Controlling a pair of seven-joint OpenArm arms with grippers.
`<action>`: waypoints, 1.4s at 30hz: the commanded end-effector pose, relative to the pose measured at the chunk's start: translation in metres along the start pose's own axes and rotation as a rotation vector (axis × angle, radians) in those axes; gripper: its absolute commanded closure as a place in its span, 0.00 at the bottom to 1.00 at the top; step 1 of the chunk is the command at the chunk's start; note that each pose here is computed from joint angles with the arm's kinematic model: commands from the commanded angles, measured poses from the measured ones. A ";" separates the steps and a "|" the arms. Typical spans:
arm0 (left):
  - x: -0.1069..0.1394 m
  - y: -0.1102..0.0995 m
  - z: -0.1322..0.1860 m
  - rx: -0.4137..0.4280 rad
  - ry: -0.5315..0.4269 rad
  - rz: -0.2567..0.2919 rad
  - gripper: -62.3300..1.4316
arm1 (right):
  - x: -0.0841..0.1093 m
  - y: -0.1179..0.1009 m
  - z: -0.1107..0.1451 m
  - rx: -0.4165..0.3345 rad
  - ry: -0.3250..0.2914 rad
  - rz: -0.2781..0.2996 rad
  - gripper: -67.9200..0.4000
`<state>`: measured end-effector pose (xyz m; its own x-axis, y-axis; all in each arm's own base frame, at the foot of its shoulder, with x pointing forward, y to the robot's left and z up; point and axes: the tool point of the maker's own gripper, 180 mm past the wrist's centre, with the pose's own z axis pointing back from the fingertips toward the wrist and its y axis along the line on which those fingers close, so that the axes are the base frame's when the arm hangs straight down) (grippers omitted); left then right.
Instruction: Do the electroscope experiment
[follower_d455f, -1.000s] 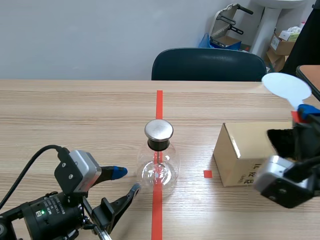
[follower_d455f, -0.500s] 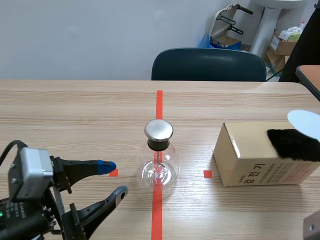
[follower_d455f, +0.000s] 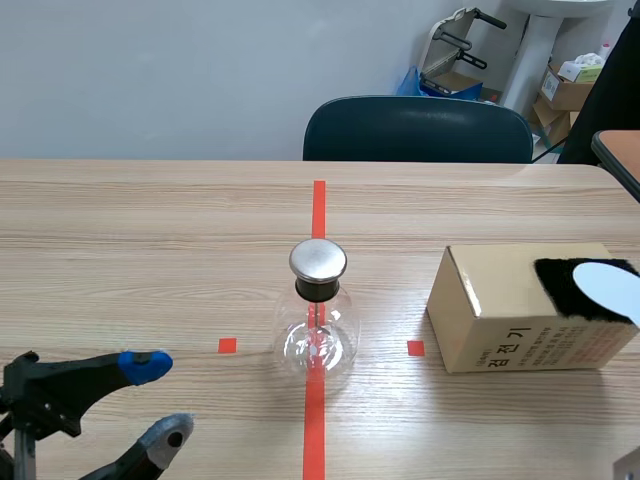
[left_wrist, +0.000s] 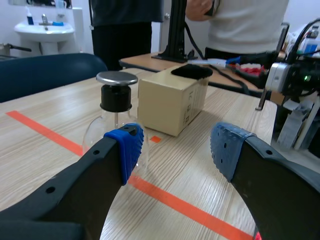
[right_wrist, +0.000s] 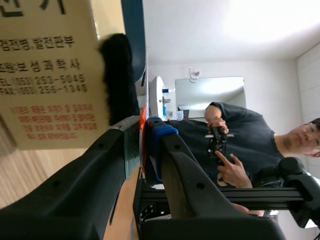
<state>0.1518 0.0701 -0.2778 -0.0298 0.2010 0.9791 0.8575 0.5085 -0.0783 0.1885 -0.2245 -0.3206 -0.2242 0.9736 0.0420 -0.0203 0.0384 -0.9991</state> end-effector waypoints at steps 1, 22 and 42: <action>0.010 -0.003 -0.002 0.002 -0.049 0.003 0.46 | -0.006 -0.017 -0.008 -0.066 -0.008 0.071 0.97; 0.014 -0.023 0.007 -0.088 -0.034 -0.005 0.46 | -0.015 0.025 -0.003 0.071 0.004 0.098 0.97; 0.014 -0.024 0.007 -0.087 -0.036 0.000 0.46 | -0.047 0.020 0.000 0.067 0.157 0.115 0.97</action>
<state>0.1258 0.0684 -0.2722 -0.0304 0.1944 0.9804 0.8992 0.4337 -0.0581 0.1957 -0.2674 -0.3550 -0.0556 0.9978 -0.0362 -0.1212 -0.0427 -0.9917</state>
